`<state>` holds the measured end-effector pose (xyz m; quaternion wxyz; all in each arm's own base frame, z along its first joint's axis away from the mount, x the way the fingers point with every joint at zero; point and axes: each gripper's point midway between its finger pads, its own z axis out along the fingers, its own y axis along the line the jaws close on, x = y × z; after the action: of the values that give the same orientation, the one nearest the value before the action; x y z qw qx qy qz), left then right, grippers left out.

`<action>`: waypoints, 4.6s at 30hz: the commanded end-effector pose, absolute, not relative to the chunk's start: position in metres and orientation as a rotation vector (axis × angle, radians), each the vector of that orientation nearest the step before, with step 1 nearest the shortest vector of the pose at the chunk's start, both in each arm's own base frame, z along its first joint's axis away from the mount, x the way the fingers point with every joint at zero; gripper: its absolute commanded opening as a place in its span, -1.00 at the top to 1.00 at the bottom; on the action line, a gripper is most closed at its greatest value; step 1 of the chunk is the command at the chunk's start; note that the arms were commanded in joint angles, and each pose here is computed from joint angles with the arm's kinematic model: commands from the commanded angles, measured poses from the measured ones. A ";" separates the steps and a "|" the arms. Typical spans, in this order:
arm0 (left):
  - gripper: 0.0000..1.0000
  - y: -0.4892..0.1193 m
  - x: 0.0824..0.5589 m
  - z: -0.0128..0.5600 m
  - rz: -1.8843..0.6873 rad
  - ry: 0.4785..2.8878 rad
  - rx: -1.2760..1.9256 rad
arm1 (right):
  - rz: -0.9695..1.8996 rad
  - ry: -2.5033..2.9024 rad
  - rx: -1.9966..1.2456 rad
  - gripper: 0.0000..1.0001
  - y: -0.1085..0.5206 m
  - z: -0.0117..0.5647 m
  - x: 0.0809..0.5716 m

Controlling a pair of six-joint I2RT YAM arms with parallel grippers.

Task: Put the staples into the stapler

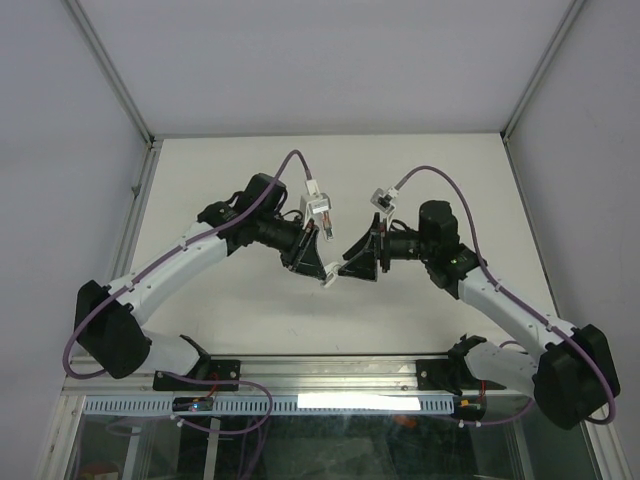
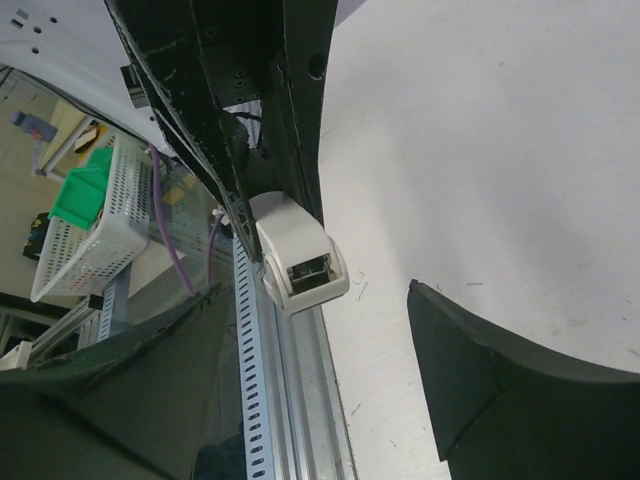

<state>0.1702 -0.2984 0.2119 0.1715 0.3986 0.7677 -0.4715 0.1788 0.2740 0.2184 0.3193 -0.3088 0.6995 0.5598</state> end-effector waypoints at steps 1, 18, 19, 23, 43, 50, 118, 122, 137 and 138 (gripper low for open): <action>1.00 -0.307 0.153 0.250 -1.467 2.013 1.199 | 1.564 1.706 -0.903 -0.46 0.289 0.247 0.168; -0.98 -0.303 0.202 0.304 -1.324 1.723 0.602 | 1.473 1.564 -0.702 1.00 0.295 0.270 0.184; -0.98 -0.302 0.198 0.306 -1.364 1.680 0.561 | 1.476 1.539 -0.672 1.00 0.294 0.275 0.185; -0.98 -0.298 0.186 0.306 -1.486 1.585 0.477 | 1.495 1.454 -0.606 1.00 0.292 0.292 0.188; 0.06 -0.311 0.153 0.315 -1.677 1.415 0.587 | 1.589 1.329 -0.552 1.00 0.287 0.323 0.177; 0.45 -0.311 0.155 0.315 -1.667 1.416 0.573 | 1.598 1.351 -0.557 1.00 0.288 0.316 0.175; -0.48 -0.317 0.149 0.290 -1.581 1.565 0.770 | 1.534 1.514 -0.777 0.52 0.292 0.315 0.173; -0.53 -0.320 0.159 0.289 -1.558 1.581 0.736 | 1.570 1.494 -0.810 0.52 0.293 0.316 0.167; -0.14 -0.325 0.163 0.298 -1.590 1.536 0.710 | 1.618 1.488 -0.836 0.52 0.294 0.315 0.159; -0.15 -0.325 0.163 0.299 -1.593 1.529 0.709 | 1.621 1.491 -0.837 0.51 0.295 0.314 0.158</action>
<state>0.1582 -0.3239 0.2642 0.3600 0.2780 0.6456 -0.6135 0.1628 0.2930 0.2909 0.3647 -0.3071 0.6191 0.6241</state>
